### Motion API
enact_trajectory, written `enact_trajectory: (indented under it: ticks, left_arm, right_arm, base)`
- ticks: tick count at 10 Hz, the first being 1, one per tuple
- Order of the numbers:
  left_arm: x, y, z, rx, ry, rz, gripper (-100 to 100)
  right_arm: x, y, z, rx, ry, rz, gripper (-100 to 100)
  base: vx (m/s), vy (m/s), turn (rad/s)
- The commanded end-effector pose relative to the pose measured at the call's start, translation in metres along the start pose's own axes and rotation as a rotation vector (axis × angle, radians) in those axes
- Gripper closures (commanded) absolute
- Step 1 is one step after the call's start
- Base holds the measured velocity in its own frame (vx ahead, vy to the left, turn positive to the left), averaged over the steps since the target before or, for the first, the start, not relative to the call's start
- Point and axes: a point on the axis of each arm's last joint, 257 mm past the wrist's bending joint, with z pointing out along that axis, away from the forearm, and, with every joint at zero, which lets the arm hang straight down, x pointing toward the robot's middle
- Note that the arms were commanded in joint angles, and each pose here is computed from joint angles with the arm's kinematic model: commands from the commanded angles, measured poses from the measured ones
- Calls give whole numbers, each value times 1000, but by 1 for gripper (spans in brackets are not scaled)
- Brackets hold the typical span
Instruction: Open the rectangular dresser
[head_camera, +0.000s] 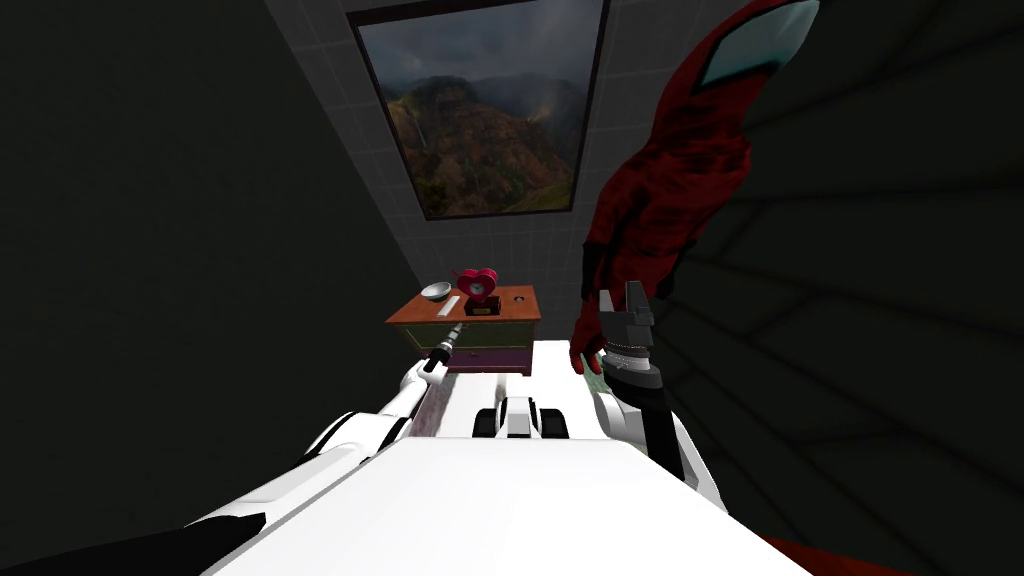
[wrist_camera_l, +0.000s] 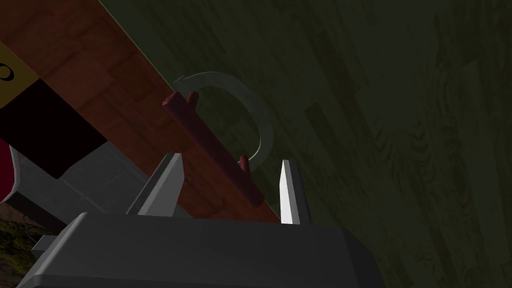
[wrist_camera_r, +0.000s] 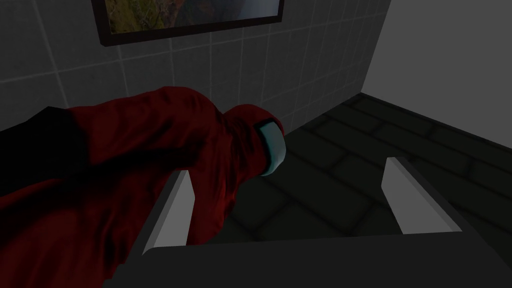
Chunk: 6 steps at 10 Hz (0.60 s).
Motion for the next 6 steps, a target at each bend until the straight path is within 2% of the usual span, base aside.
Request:
enact_trajectory:
  ticks: [1, 4, 6]
  left_arm:
    - [7, -5, 5, -7, -7, 2, 100]
    - [8, -3, 6, -14, -3, 1, 100]
    - [5, -7, 8, -12, -3, 3, 100]
  right_arm:
    - [0, 0, 0, 0, 0, 0, 0]
    - [0, 0, 0, 0, 0, 0, 0]
    - [0, 0, 0, 0, 0, 0, 0]
  base:
    - [-100, 62, -44]
    - [-89, 10, -5]
    - [-199, -16, 18]
